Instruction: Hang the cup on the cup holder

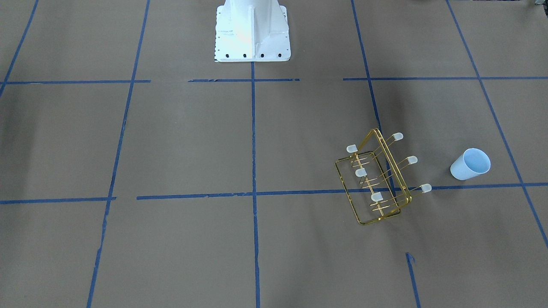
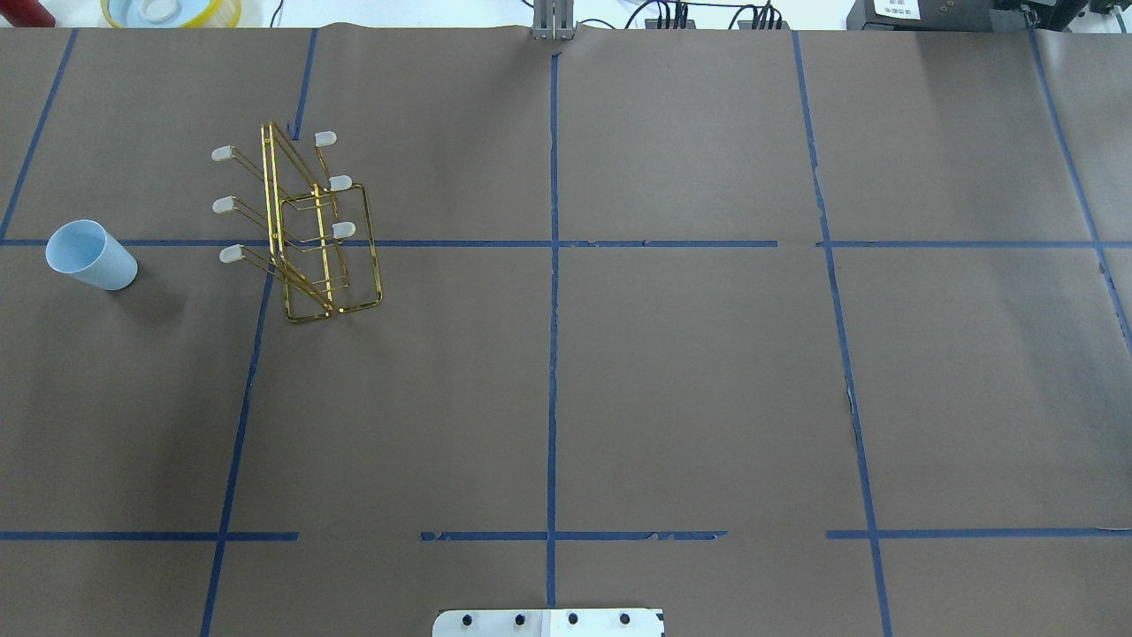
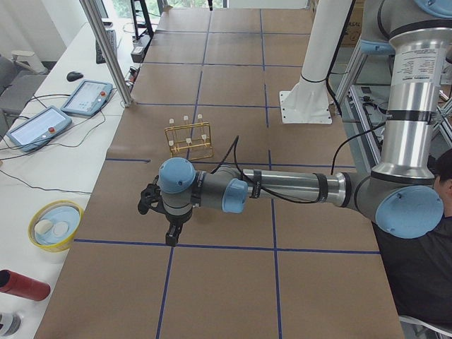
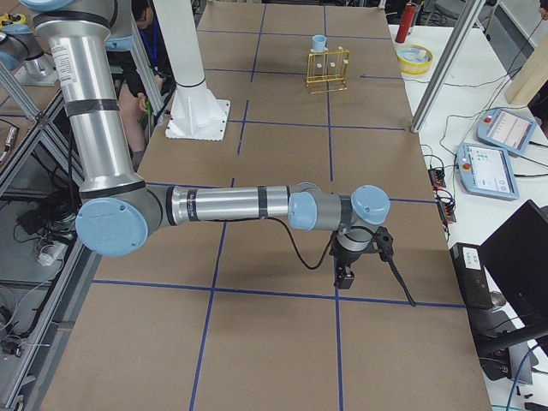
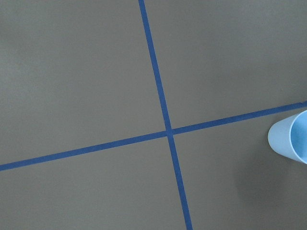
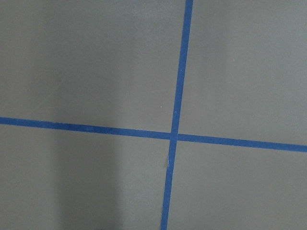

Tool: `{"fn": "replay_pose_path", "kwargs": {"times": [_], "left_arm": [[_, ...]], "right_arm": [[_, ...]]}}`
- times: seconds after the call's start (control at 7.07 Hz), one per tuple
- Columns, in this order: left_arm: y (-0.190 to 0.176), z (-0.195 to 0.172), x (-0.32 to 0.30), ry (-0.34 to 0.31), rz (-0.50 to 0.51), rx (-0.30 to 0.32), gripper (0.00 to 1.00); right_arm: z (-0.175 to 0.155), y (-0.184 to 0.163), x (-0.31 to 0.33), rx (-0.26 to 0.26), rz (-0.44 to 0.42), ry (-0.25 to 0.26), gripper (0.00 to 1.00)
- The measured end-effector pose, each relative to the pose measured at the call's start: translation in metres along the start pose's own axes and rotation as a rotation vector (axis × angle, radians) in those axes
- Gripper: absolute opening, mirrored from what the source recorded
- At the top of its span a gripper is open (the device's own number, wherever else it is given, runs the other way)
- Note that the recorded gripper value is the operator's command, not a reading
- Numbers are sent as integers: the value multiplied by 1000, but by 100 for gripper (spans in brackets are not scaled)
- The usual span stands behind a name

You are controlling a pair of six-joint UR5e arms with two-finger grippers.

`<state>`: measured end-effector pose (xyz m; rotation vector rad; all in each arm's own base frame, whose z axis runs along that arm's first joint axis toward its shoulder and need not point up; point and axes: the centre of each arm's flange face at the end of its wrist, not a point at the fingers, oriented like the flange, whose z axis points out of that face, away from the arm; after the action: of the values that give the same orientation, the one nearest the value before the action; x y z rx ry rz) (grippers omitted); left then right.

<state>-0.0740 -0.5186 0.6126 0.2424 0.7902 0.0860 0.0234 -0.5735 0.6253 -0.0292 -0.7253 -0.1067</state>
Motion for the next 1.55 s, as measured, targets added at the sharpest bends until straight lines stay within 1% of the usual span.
{"fn": "replay_pose_path", "kwargs": {"times": [0.14, 0.42, 0.57, 0.71, 0.99, 1.13, 1.27, 1.55], "left_arm": [[-5, -3, 5, 0, -17, 36, 100], [-13, -5, 21, 4, -29, 70, 100], [-20, -6, 39, 5, -29, 79, 100], [-26, -9, 62, -8, -37, 92, 100], [-35, -12, 104, -32, -49, 139, 100], [-38, -10, 123, -38, -58, 175, 100], [-41, -6, 144, -49, -73, 226, 100], [-46, 11, 187, -60, -103, 359, 100]], "right_arm": [[0, 0, 0, 0, 0, 0, 100], [0, 0, 0, 0, 0, 0, 100], [0, 0, 0, 0, 0, 0, 100], [0, 0, 0, 0, 0, 0, 100], [0, 0, 0, 0, 0, 0, 100], [0, 0, 0, 0, 0, 0, 100], [0, 0, 0, 0, 0, 0, 100], [0, 0, 0, 0, 0, 0, 100]]}}
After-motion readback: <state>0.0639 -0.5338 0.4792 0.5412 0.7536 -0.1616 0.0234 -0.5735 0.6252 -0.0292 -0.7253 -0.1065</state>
